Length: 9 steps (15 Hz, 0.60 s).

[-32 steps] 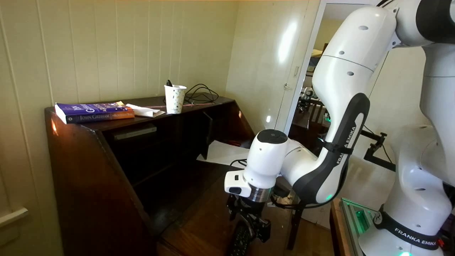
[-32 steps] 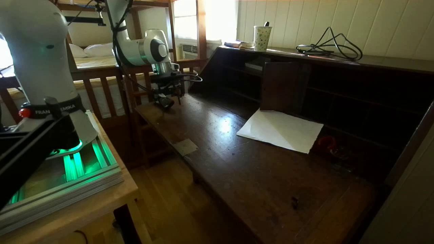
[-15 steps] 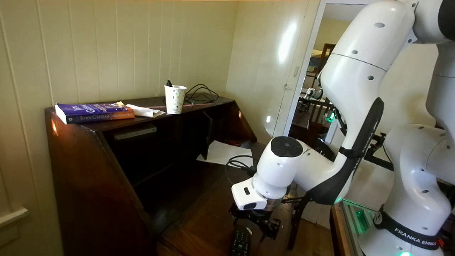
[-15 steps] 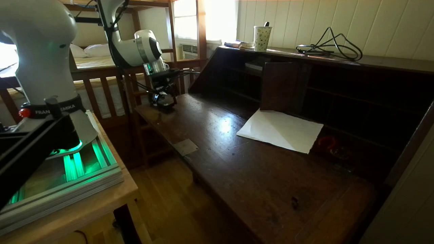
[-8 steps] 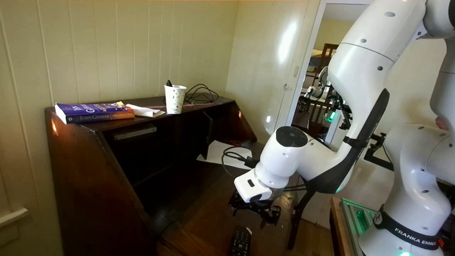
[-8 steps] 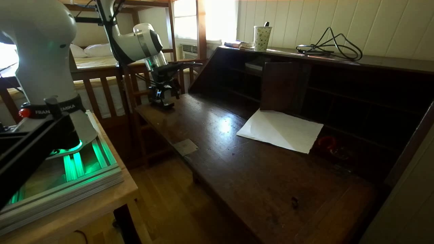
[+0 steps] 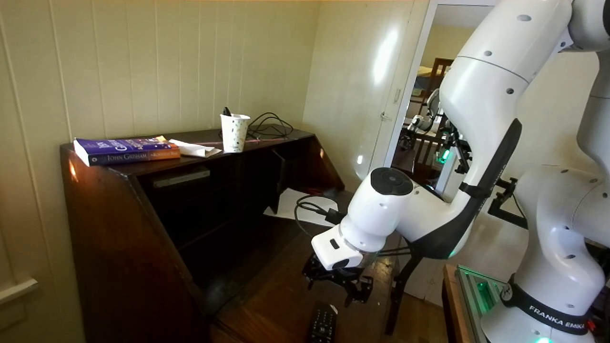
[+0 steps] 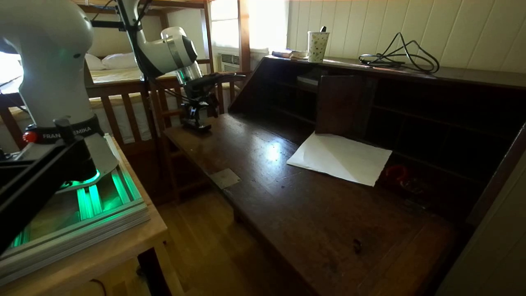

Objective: Put the remote inside the topmost shelf on the left

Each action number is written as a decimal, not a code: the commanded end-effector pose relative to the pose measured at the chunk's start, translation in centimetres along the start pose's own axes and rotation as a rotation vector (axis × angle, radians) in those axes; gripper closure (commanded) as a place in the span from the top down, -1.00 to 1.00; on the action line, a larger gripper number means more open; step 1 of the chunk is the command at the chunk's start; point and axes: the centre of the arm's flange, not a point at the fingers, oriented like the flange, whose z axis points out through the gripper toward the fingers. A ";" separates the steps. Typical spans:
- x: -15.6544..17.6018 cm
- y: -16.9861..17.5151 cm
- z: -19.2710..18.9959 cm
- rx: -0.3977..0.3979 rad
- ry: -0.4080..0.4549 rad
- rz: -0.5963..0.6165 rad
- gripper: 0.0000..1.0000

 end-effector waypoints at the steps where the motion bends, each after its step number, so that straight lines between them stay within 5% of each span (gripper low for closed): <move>1: 1.9 0.0 0.9 -0.033 -0.010 0.055 1.00; 9: 1.3 -0.3 1.5 0.035 0.030 0.059 1.00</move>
